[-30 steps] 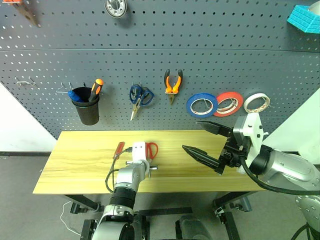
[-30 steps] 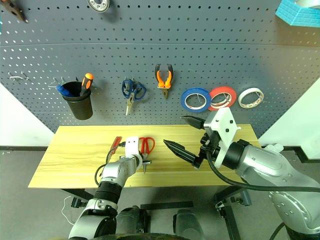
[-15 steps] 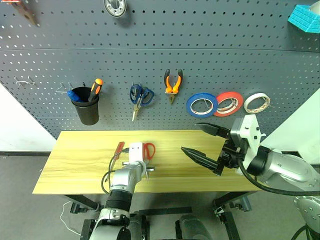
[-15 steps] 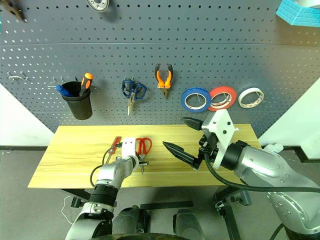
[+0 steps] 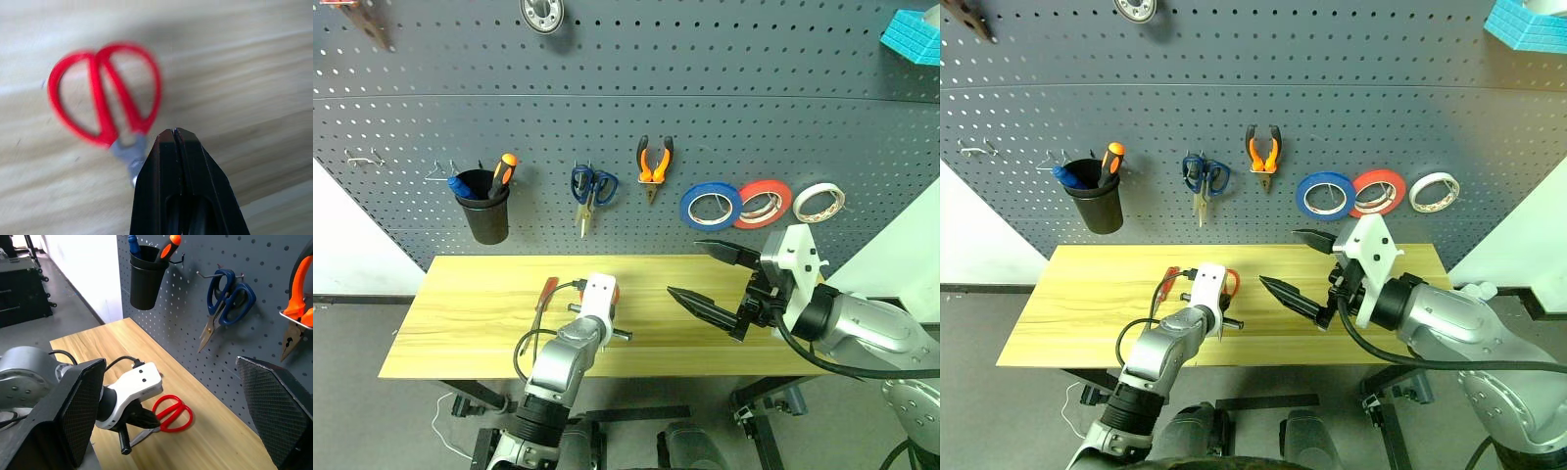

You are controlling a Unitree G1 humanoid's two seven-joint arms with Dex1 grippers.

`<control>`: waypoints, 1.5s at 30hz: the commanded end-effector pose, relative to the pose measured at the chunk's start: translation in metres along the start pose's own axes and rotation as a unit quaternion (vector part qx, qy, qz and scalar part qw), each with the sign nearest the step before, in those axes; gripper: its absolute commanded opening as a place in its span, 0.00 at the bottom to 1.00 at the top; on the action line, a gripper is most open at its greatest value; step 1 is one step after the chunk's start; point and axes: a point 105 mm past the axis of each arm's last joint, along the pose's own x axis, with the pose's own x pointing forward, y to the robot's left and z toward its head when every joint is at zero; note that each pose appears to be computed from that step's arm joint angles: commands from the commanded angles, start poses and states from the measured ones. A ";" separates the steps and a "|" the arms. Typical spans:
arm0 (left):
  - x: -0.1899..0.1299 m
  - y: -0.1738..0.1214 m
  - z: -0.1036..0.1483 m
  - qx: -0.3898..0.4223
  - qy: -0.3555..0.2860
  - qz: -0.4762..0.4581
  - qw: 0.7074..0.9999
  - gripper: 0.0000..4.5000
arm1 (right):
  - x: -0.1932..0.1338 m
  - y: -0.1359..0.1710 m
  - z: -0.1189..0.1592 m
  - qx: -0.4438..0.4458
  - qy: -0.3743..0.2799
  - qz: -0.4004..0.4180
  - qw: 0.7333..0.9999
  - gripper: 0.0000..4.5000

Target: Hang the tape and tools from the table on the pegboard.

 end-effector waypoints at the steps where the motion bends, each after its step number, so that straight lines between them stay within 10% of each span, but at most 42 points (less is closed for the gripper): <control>1: 0.001 0.004 -0.005 -0.037 0.016 0.014 0.999 0.00 | 0.000 0.000 0.008 -0.017 -0.015 0.000 1.000 1.00; 10: 0.006 0.031 0.003 -0.056 0.006 0.058 0.997 0.12 | -0.002 0.001 0.006 -0.013 -0.009 -0.003 1.000 1.00; 17: 0.008 0.036 0.000 -0.049 0.018 0.078 0.996 0.60 | 0.000 0.001 0.007 -0.014 -0.010 -0.001 1.000 1.00; 45: 0.028 0.017 -0.013 -0.089 0.058 0.065 0.992 0.60 | -0.002 0.006 0.006 -0.009 -0.003 0.003 1.000 1.00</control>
